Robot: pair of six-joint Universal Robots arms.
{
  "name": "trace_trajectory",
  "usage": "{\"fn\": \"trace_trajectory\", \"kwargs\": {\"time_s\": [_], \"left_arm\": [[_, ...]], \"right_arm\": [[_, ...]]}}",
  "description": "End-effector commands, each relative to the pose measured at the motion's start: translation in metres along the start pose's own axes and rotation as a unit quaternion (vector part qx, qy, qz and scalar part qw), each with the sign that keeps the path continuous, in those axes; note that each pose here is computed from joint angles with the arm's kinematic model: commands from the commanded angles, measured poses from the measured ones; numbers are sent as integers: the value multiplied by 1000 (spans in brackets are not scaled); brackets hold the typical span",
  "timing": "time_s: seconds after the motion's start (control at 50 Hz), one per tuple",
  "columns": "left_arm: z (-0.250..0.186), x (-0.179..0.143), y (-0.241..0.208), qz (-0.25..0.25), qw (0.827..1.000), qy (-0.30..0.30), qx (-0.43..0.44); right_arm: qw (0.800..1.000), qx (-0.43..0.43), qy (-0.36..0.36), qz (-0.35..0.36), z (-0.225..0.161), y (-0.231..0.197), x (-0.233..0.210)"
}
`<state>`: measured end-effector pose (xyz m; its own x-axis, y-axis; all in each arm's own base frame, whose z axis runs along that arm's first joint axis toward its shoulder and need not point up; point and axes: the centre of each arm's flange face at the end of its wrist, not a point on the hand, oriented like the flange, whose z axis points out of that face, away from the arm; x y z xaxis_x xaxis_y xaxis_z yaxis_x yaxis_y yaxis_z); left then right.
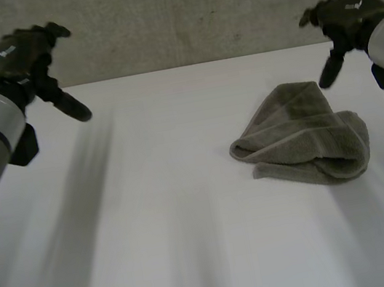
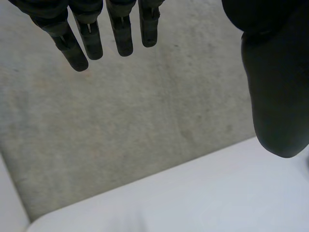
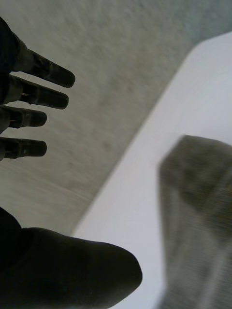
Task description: Fold the towel.
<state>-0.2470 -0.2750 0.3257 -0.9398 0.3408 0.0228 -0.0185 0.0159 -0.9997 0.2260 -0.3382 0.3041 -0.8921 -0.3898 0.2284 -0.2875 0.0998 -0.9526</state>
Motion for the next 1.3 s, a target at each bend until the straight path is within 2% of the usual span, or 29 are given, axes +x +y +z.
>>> {"fn": "trace_trajectory", "kwargs": {"time_s": [0.02,0.1,0.14,0.26,0.5,0.54,0.58,0.64,0.68,0.7,0.74,0.76,0.84,0.86,0.9,0.92,0.96,1.08,1.12,1.14,1.18,1.3], "left_arm": [[16,25,49,4,997,63,-34],[20,29,57,4,997,71,-38],[22,29,55,5,997,71,-35],[23,25,50,4,997,65,-27],[10,21,27,3,998,58,2],[8,20,23,3,998,58,7],[4,20,17,3,998,58,15],[2,19,15,3,998,57,17],[-2,16,10,4,998,53,24],[-2,16,10,4,998,53,24],[-3,6,7,4,999,38,28],[-3,6,7,4,999,38,28],[-4,-15,0,4,999,9,36],[-4,-15,0,4,999,9,36],[-7,-26,-3,5,999,-7,40],[-7,-26,-3,5,999,-7,40],[-9,-30,-3,5,999,-11,40],[-15,-39,8,4,999,-26,23],[-16,-39,12,3,999,-26,17],[-17,-39,16,3,1000,-27,11],[-17,-39,19,3,1000,-26,7],[-22,-38,35,1,1000,-23,-19]], "right_arm": [[995,-86,-54,-21,9,45,-1],[989,-116,-89,-11,11,72,-5],[985,-137,-107,-3,17,98,-12],[985,-144,-94,-31,34,130,-14],[985,-125,-105,-57,32,120,-25],[984,-115,-123,-65,25,112,-42],[977,-92,-173,-82,3,99,-85],[974,-77,-194,-85,-9,92,-105],[970,-38,-231,-67,-30,75,-141],[970,-38,-231,-67,-30,74,-141],[960,5,-278,-24,-56,53,-182],[960,5,-278,-24,-56,53,-183],[935,40,-349,40,-84,37,-239],[935,40,-349,40,-84,37,-239],[915,32,-399,55,-102,48,-281],[915,32,-399,55,-102,48,-281],[903,30,-426,48,-116,53,-311],[908,6,-417,35,-113,60,-314],[926,-4,-378,17,-100,61,-299],[926,-4,-378,17,-100,61,-298],[944,-13,-329,-9,-77,65,-272],[956,-35,-287,-43,-61,69,-235]]}}
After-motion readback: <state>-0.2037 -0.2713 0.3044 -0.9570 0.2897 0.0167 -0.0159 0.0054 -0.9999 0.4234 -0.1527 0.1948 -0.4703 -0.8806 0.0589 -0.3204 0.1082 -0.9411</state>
